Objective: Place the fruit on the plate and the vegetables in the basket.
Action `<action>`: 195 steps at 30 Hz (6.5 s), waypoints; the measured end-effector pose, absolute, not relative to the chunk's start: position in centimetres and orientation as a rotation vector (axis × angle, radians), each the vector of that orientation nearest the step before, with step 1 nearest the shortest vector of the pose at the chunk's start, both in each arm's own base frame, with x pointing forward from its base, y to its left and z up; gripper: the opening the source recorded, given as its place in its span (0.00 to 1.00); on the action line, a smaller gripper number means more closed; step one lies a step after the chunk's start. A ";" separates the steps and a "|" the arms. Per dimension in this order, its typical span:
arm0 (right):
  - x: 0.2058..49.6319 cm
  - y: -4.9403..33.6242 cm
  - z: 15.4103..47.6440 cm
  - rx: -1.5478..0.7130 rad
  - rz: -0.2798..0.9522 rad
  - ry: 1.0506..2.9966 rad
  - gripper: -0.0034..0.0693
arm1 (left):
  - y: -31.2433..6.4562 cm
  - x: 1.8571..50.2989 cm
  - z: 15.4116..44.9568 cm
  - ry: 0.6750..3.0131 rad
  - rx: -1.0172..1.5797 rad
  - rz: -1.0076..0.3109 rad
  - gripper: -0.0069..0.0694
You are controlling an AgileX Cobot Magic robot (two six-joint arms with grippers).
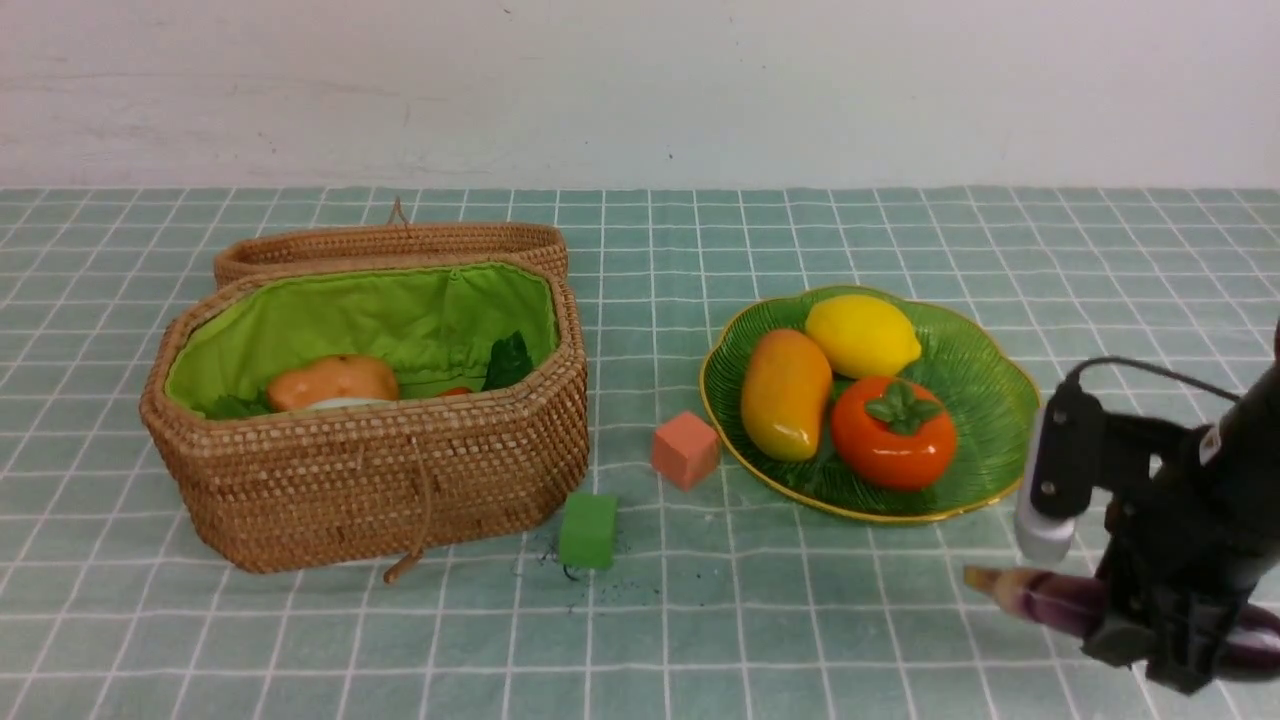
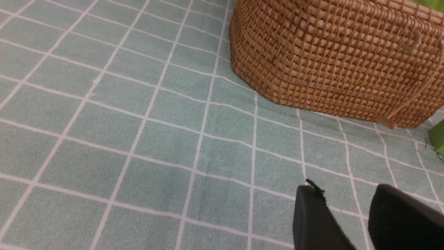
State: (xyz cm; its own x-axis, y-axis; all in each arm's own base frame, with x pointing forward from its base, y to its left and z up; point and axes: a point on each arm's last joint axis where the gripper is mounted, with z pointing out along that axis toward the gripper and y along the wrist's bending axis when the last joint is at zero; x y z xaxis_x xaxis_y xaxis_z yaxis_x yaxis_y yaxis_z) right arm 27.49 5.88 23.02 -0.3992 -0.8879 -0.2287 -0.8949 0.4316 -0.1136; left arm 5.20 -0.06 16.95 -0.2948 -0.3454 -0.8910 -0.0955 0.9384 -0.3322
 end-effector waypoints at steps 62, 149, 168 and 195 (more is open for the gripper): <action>34.2 29.5 35.7 -1.363 0.660 1.592 0.57 | -0.1 5.2 16.9 1.865 -0.324 -0.254 0.40; 7.2 3.3 30.8 -0.481 0.216 1.883 0.06 | -0.1 5.2 16.9 1.865 -0.324 -0.254 0.40; 5.0 0.0 20.2 -0.042 -0.020 1.784 0.09 | -0.1 5.2 16.9 1.865 -0.324 -0.254 0.40; 5.2 -0.1 17.4 -0.044 -0.025 1.875 0.12 | -0.1 5.2 16.9 1.866 -0.324 -0.254 0.40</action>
State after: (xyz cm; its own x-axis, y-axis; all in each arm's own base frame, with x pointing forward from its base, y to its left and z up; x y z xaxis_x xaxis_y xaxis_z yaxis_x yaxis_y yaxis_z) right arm 5.20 -0.06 17.39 -0.2999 -0.0435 -0.9530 -0.0178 0.9990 -0.0400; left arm 5.20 -0.06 16.94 -0.2956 -0.3461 -0.8904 -0.0960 0.9381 -0.3328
